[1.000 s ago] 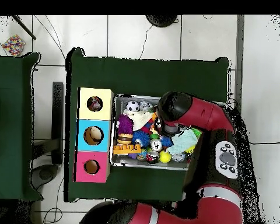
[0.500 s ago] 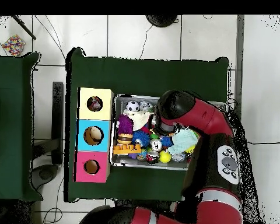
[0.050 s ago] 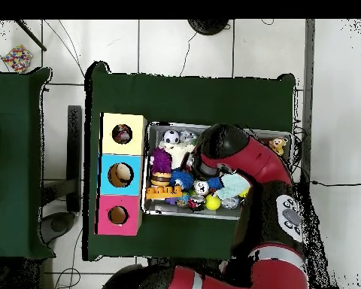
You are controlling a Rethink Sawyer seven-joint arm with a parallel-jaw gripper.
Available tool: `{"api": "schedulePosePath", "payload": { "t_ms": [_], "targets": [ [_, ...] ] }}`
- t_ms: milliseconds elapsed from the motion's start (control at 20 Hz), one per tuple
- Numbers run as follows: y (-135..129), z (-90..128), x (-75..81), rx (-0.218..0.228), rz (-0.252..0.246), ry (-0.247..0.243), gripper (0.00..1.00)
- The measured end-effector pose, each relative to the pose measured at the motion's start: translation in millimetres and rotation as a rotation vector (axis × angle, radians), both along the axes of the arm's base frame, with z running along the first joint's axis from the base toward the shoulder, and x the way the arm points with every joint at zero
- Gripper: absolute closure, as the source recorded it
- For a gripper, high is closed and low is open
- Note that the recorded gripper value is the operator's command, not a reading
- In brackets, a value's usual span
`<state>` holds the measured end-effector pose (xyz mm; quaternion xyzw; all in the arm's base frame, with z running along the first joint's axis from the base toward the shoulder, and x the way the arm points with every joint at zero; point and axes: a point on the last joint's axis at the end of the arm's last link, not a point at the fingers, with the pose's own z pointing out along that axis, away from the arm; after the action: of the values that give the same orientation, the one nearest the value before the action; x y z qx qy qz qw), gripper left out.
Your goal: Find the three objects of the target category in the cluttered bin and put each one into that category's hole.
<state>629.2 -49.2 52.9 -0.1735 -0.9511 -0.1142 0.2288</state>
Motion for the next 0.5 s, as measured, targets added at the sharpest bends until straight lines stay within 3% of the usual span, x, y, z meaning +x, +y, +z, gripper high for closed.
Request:
{"api": "schedulePosePath", "payload": {
  "t_ms": [500],
  "targets": [
    [13, -21, -17.8, 0.027, -0.004, 0.046, 0.00]
  ]
}}
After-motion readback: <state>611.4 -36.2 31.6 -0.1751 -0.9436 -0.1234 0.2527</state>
